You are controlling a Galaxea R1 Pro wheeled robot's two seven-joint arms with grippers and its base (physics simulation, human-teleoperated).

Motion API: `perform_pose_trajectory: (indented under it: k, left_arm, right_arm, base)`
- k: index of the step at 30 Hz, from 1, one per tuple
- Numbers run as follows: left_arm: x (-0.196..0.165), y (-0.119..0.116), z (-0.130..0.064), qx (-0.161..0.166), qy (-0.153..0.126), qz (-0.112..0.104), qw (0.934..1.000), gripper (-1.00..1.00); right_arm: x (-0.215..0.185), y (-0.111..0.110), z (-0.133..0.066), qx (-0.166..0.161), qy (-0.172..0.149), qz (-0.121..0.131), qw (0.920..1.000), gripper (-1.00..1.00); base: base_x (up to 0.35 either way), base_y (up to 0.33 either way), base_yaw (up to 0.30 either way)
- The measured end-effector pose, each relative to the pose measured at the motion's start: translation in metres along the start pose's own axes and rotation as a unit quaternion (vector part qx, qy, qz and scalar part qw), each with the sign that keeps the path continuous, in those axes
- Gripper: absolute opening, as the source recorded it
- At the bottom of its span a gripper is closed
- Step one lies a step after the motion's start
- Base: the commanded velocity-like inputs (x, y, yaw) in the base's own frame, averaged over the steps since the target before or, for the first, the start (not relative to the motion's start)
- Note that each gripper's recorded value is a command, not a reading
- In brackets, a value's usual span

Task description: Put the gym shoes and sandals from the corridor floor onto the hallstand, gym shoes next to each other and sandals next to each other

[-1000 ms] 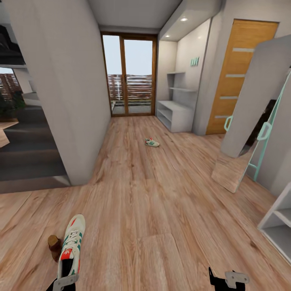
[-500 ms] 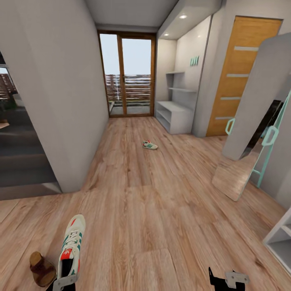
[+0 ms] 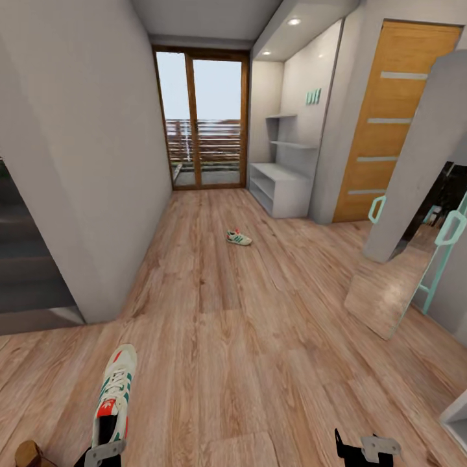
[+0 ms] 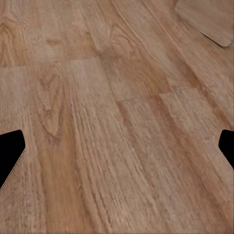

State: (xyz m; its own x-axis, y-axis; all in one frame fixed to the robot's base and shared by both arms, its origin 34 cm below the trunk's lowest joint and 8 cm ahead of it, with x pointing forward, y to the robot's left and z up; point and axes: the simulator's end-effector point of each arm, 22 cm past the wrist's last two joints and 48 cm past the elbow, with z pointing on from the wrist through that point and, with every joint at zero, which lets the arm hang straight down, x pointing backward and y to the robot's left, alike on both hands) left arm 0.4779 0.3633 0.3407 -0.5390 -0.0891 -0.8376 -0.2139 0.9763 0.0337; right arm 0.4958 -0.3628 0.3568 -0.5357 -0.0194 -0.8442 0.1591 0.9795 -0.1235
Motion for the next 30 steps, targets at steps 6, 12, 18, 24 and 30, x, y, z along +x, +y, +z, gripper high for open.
perform_pose_trajectory:
  k: [6,12,18,24,30]
  left_arm:
    - [-0.0002,0.0002,0.0,0.0,0.0,0.0,1.0,-1.0]
    - [0.0,0.0001,0.0,0.0,0.0,0.0,1.0,-1.0]
    - [-0.0001,0.0004,0.0,-0.001,0.0,0.0,1.0,-1.0]
    - [0.0,0.0003,0.0,0.0,0.0,0.0,1.0,-1.0]
    - [0.0,0.0004,0.0,-0.001,0.0,0.0,1.0,-1.0]
  right_arm:
    - [0.0,0.0001,0.0,0.0,0.0,0.0,1.0,1.0]
    - [0.0003,0.0001,-0.0001,0.0,0.0,0.0,1.0,1.0]
    - [0.0008,0.0002,-0.0002,0.0,0.001,0.0,1.0,1.0]
    - [0.0007,0.0002,-0.0002,0.0,0.001,0.0,1.0,1.0]
    - [0.0007,0.0003,-0.0002,-0.001,0.001,-0.001,1.0,1.0]
  base:
    - [0.339,-0.001,0.0]
    - [0.34,0.0,0.0]
    - [0.34,0.0,0.0]
    - [0.339,0.0,0.0]
    - [0.34,0.0,0.0]
